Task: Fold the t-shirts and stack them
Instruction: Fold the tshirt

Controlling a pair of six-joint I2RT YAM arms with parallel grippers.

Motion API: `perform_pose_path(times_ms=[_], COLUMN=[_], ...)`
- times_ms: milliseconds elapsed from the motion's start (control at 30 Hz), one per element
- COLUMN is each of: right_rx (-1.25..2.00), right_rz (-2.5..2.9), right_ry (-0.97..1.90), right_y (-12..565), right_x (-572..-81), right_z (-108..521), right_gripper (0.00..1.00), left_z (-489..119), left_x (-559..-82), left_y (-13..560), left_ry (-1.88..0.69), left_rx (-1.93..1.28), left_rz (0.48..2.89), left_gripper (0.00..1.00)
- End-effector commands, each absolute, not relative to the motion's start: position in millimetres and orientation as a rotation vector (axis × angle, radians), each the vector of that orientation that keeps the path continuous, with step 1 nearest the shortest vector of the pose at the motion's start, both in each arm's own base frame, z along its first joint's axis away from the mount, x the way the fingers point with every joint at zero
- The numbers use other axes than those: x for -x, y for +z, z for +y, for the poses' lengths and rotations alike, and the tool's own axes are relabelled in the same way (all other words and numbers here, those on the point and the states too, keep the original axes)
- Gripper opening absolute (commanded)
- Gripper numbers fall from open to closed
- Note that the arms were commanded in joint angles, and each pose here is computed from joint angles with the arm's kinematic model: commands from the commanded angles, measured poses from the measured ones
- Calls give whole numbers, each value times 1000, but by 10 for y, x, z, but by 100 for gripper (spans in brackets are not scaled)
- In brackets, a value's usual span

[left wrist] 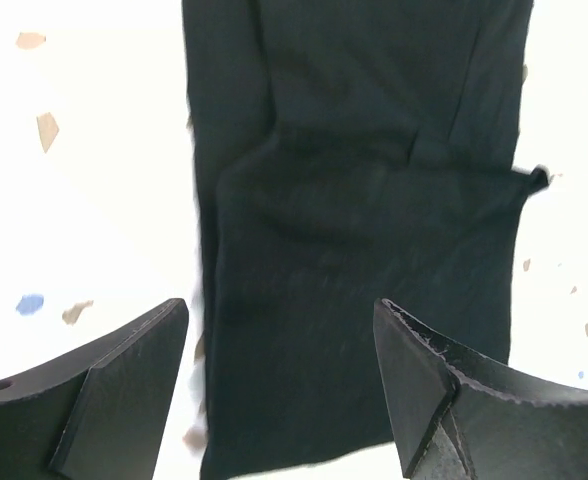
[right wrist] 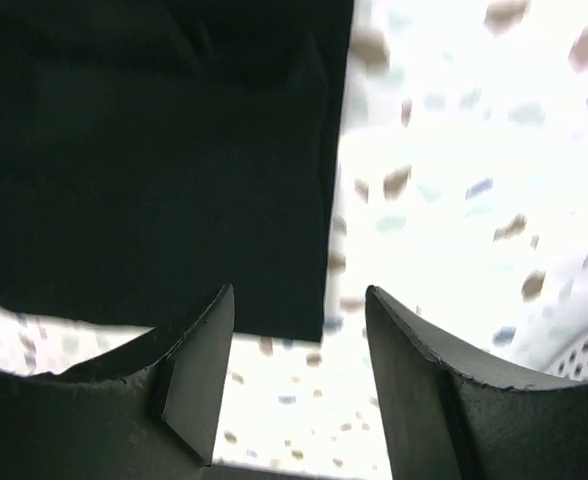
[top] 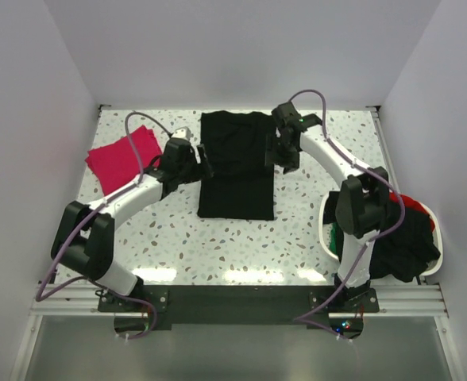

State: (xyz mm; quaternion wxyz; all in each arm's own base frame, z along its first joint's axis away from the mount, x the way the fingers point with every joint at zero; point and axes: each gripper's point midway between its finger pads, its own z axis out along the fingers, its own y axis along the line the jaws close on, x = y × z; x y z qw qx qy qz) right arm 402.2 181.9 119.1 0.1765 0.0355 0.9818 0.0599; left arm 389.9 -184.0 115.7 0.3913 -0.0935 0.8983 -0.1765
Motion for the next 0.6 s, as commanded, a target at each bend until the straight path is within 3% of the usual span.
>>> perform_pose_path(times_ms=[0,233,567], right_rx=[-59,-123,-131], right_rz=[2753,2863,2915], right_ry=[331,528,509], right_y=[1358,872,559], right_x=[-3697,-2968,-2721], right_z=[1871,1940,1914], right_gripper=[58,56,50], left_z=[-1797,-1732,-1721], left_x=[-3694,-3231,-3007], left_y=[1061,713,563], left_ry=[-484,-523,-553], left_rx=[221,229,304], left_rz=[2302,2409,2455], left_gripper=[79,79,77])
